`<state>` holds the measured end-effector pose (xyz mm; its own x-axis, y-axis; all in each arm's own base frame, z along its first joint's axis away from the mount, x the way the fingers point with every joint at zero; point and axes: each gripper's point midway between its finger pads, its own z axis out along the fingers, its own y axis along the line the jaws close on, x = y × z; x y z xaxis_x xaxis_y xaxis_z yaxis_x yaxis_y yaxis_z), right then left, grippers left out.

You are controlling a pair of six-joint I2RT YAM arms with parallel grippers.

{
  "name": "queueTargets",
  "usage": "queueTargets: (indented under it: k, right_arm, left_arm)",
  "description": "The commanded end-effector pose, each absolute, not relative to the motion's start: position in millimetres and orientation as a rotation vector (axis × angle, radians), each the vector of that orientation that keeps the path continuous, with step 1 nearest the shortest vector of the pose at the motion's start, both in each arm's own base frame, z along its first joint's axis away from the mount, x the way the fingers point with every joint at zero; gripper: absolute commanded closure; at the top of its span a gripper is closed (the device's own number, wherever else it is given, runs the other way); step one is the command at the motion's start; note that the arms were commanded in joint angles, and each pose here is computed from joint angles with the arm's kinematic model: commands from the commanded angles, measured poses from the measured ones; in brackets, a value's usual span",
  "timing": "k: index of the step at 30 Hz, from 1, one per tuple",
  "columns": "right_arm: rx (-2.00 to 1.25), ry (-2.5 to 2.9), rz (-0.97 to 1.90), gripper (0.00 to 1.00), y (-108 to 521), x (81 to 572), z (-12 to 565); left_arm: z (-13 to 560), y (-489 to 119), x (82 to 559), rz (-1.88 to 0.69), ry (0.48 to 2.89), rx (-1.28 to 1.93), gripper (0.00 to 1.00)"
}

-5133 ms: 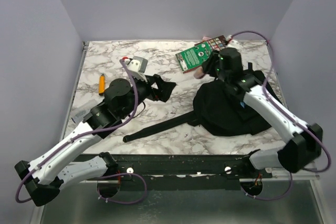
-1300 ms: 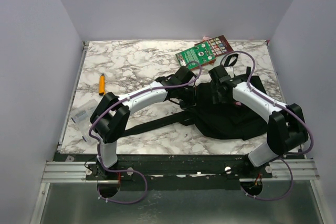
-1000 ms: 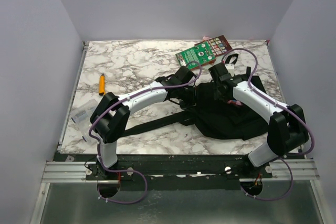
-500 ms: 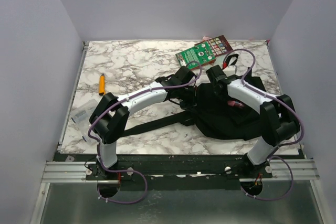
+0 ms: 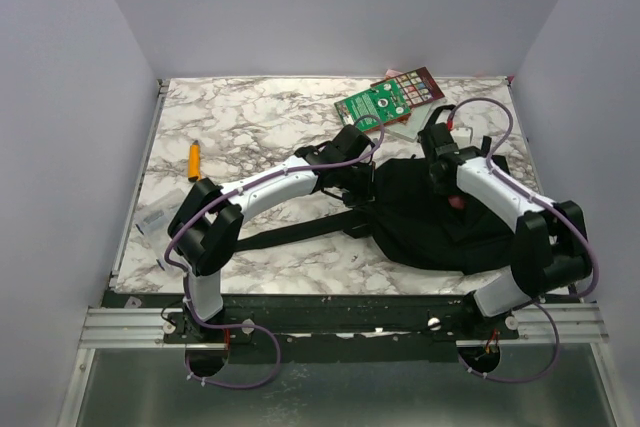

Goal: Pack the student bag
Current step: Place the stationery in the student bag.

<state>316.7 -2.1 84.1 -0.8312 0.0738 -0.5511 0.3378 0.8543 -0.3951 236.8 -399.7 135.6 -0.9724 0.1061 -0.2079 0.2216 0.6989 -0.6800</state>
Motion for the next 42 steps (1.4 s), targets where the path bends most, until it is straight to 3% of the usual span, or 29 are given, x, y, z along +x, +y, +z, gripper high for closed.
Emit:
queueTargets:
  k: [1, 4, 12, 16, 25, 32, 35, 40, 42]
  right_arm:
    - [0.316, 2.480, -0.357, 0.57, 29, 322, 113]
    - [0.368, 2.486, -0.287, 0.56, 36, 316, 115]
    - [0.465, 2.505, -0.443, 0.91, 16, 296, 88]
    - [0.458, 2.518, -0.562, 0.97, 4, 291, 81]
    - [0.464, 2.461, -0.717, 0.97, -12, 316, 59]
    - [0.460, 2.321, -0.793, 0.95, -26, 337, 85]
    - [0.380, 2.399, -0.626, 0.93, -4, 344, 85]
    - [0.208, 2.559, -0.058, 0.69, 69, 334, 96]
    - [0.145, 2.591, 0.142, 0.66, 95, 325, 106]
  left_arm:
    - [151, -398, 241, -1.138, 2.697, 0.274, 1.00]
    - [151, -398, 241, -1.143, 2.699, 0.273, 1.00]
    - [155, -397, 241, -1.145, 2.687, 0.276, 1.00]
    - [156, -397, 241, -1.149, 2.685, 0.278, 1.00]
    - [154, -396, 242, -1.133, 2.684, 0.265, 1.00]
    - [150, -390, 248, -1.089, 2.683, 0.236, 1.00]
    - [148, -388, 250, -1.083, 2.688, 0.220, 1.00]
    - [144, -383, 257, -1.050, 2.683, 0.195, 1.00]
    - [143, -382, 258, -1.049, 2.686, 0.193, 1.00]
